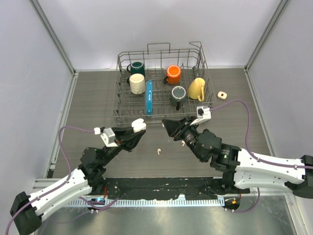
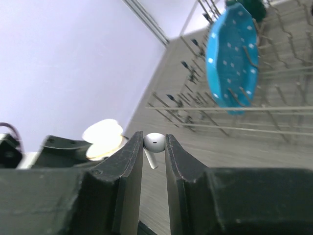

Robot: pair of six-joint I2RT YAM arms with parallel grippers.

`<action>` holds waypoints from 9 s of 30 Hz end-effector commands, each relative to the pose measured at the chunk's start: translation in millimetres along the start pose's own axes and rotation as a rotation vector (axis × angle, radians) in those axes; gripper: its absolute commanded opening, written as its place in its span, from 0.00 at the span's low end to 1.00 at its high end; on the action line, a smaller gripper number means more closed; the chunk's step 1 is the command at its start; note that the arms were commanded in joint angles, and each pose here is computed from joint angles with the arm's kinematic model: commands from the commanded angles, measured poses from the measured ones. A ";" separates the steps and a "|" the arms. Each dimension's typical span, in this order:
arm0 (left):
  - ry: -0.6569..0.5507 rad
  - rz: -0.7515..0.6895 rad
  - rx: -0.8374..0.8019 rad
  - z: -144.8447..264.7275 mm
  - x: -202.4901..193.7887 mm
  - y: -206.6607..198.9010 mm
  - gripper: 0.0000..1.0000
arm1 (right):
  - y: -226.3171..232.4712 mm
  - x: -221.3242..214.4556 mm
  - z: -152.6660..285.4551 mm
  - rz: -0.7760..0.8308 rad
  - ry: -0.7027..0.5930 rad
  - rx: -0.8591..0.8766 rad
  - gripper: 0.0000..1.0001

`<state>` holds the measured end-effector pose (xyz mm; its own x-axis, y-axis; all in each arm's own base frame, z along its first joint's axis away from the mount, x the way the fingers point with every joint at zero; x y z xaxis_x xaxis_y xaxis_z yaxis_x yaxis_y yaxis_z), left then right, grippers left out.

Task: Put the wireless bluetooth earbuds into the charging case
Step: Place the earbud in the charging case, then close the charging case, then place the charging case at the center of the board, then pick up the charging case at the center of the board.

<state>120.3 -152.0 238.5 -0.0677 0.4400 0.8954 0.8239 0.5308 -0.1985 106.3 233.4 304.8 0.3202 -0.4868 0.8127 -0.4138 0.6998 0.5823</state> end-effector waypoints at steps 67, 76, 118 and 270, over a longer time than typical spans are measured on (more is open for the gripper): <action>-0.103 -0.019 -0.101 -15.3 18.8 -8.9 0.00 | 62.4 -39.1 -41.2 0.116 -0.061 0.266 0.01; -0.162 -0.033 -0.056 -12.7 25.7 -5.9 0.00 | 50.5 -40.7 -30.2 0.176 -0.009 0.272 0.01; -0.118 -0.014 -0.085 -13.6 18.6 -7.6 0.00 | 95.5 2.2 -36.0 0.191 -0.034 0.358 0.64; 0.486 0.315 1.037 45.4 0.6 28.0 1.00 | -93.4 17.6 6.4 0.122 0.257 -0.424 0.82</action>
<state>111.6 -108.6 192.6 0.4772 0.5838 0.6569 -0.1555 0.7918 -0.5907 136.7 165.3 247.7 0.5853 -0.2670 0.7656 -0.1303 0.9010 0.4139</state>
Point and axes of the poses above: each gripper's point midway between its finger pads, its own z axis back along the fingers, its own y axis along the line the jaws close on, x = y × z, the point moved 10 cm from there along z, back along the fingers, and after that the axes turned 5 degrees about z, right-handed, at the moved point
